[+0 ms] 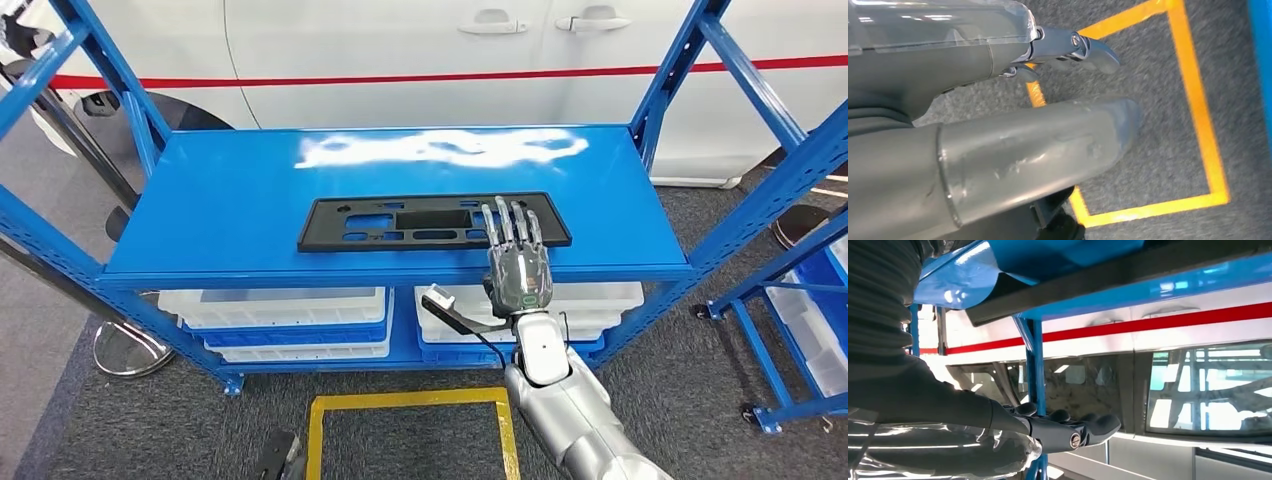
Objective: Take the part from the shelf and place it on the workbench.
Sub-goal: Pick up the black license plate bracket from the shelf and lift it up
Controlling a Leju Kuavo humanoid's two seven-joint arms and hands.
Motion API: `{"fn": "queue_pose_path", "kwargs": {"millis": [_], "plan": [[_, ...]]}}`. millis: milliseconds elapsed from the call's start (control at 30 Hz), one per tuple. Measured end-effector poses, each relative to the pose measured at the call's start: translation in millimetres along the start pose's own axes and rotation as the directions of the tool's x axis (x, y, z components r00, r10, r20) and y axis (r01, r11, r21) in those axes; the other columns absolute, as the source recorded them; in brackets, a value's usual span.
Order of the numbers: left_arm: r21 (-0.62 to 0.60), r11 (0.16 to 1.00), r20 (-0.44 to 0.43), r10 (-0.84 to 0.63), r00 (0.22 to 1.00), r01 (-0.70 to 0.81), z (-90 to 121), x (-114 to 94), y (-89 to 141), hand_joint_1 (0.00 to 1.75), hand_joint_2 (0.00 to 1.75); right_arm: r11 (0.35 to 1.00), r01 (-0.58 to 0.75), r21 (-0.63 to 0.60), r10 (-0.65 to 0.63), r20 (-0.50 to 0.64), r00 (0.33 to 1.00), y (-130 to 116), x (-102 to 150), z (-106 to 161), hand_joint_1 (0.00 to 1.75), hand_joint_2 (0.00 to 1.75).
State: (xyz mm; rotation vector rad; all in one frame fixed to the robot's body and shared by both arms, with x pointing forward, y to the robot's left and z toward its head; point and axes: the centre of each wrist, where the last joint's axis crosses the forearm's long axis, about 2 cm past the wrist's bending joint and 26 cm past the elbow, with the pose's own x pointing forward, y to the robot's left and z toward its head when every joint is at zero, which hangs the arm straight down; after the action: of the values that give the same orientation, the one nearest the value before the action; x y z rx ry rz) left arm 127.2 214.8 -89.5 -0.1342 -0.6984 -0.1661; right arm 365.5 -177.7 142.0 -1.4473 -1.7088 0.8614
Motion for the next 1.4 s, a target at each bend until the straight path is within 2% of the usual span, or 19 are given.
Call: {"fn": "queue_pose_path", "kwargs": {"millis": [167,1400], "plan": [[0.001,1.000,-0.004,0.001,1.000,-0.001,0.4,-1.0,-0.8,0.00,0.00,1.000,-0.002,0.016,0.002,-0.010,1.000,2.9,-2.5,6.8,0.00,1.75],[-0.015,1.000,0.031,-0.012,0.999,0.012,-0.3,0.7,-1.7,0.00,0.00,1.000,0.006,0.022,-0.006,-0.003,1.000,3.7,0.1,9.9,0.00,1.75]]}}
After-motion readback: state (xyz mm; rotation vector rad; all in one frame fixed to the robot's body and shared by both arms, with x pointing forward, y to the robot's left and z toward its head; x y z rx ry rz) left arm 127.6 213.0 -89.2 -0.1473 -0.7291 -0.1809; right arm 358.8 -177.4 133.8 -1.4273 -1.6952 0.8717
